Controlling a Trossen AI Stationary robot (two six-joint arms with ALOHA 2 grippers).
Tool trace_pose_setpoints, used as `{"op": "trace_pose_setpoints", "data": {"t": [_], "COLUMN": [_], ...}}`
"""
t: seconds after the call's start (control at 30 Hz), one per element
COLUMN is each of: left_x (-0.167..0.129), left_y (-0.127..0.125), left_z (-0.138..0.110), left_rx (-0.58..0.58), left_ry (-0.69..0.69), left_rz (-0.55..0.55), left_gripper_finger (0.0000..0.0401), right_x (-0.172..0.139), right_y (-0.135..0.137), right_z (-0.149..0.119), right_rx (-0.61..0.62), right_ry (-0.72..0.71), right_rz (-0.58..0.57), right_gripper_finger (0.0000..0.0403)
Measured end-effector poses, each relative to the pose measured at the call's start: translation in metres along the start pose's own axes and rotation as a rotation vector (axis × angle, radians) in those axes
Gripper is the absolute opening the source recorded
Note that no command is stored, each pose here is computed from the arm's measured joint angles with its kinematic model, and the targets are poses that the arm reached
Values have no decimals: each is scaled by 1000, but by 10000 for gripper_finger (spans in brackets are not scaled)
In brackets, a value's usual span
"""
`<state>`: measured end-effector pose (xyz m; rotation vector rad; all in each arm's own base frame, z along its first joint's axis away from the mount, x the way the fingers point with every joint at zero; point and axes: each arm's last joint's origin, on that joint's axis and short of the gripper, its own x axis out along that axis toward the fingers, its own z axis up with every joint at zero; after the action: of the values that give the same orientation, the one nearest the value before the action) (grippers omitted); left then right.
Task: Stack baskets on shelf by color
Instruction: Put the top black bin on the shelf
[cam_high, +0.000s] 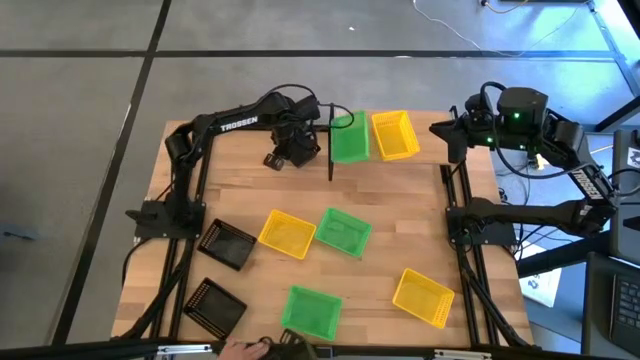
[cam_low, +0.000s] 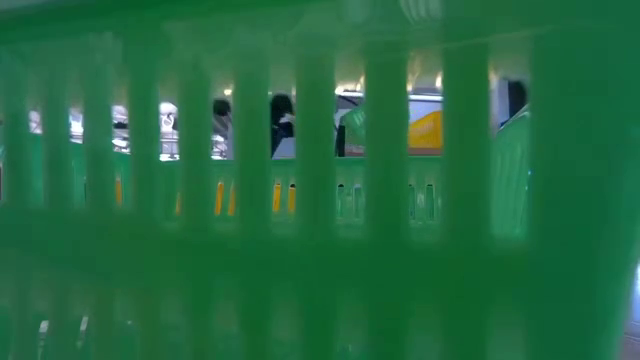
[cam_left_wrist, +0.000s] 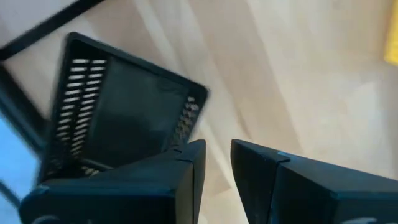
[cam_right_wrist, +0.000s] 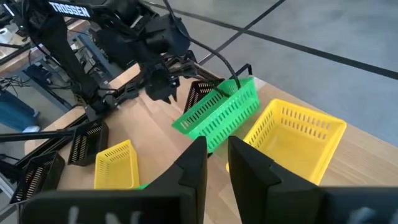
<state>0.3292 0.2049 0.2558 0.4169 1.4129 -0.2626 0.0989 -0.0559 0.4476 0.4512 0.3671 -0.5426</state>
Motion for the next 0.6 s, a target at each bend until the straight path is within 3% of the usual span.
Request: {"op": "trace_pose_setpoints", "data": {"t": [0.43,0.6], "left_x": [-27,-31], "left_y": [2,15], "left_z": [2,-23], "left_rx": [-3,-282], "left_ry": [-40,-41], "left_rz": [175,184], "left_gripper_finger": [69,69], "right_x": [0,0], "right_y": [0,0], "right_z": [0,0], "right_rx": [0,0], "right_ry": [0,1], "right_rz": [0,0], "right_gripper_finger": [63,63]}}
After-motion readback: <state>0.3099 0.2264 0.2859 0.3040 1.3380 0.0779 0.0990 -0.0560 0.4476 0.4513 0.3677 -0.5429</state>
